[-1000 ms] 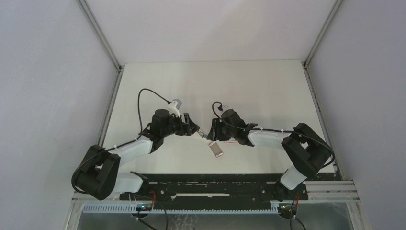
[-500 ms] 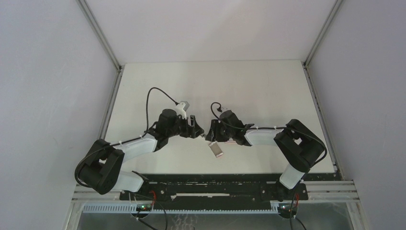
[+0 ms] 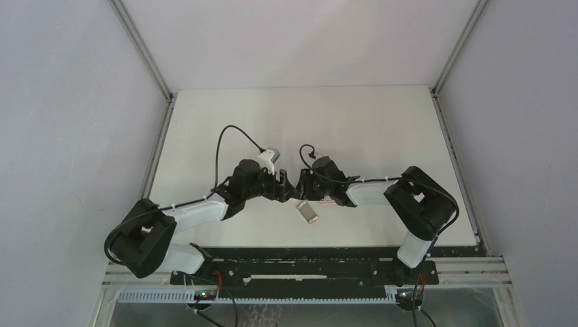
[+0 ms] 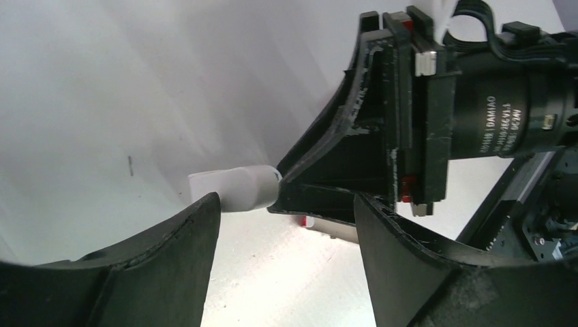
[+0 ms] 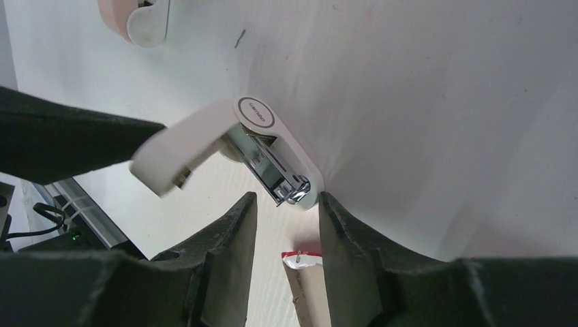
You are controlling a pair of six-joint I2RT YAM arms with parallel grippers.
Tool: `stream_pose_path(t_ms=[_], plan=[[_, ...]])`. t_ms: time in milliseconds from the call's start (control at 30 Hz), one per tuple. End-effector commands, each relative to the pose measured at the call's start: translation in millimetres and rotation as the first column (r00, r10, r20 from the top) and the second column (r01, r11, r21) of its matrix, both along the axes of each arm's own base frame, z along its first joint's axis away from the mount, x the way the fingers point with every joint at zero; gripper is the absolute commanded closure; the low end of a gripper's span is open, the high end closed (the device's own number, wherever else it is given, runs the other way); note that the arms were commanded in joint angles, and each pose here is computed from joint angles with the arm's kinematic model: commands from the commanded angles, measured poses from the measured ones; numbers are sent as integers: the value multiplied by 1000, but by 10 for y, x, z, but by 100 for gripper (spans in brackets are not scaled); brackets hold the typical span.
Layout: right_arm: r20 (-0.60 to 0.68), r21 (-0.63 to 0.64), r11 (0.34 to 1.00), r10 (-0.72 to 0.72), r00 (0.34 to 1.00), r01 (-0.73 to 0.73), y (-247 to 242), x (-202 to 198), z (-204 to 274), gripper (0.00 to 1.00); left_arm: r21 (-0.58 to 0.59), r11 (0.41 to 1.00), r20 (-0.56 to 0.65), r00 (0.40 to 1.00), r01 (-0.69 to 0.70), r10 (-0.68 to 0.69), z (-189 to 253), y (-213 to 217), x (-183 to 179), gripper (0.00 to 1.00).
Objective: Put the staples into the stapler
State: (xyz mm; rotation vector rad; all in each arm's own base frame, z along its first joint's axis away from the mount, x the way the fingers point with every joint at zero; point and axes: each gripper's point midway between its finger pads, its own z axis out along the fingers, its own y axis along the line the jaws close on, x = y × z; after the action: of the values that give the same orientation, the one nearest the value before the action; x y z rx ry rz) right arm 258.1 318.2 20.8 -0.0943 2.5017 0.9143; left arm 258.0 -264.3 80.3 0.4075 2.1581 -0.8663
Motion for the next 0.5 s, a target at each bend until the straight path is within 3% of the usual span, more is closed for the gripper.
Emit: stream_pose_path(t_ms=[0, 167, 467], plan=[[47, 27, 1000, -16, 999, 15, 62, 154, 96, 62, -64, 996, 75, 995, 64, -59, 247, -197, 10, 25], [84, -2, 1000, 5, 996, -5, 6, 152, 159, 60, -86, 993, 72, 995, 79, -73, 270, -238, -16, 25], [241, -123, 991, 90, 966, -61, -384, 3, 436, 52, -79, 997, 199, 980, -2, 18, 626, 33, 79, 23]])
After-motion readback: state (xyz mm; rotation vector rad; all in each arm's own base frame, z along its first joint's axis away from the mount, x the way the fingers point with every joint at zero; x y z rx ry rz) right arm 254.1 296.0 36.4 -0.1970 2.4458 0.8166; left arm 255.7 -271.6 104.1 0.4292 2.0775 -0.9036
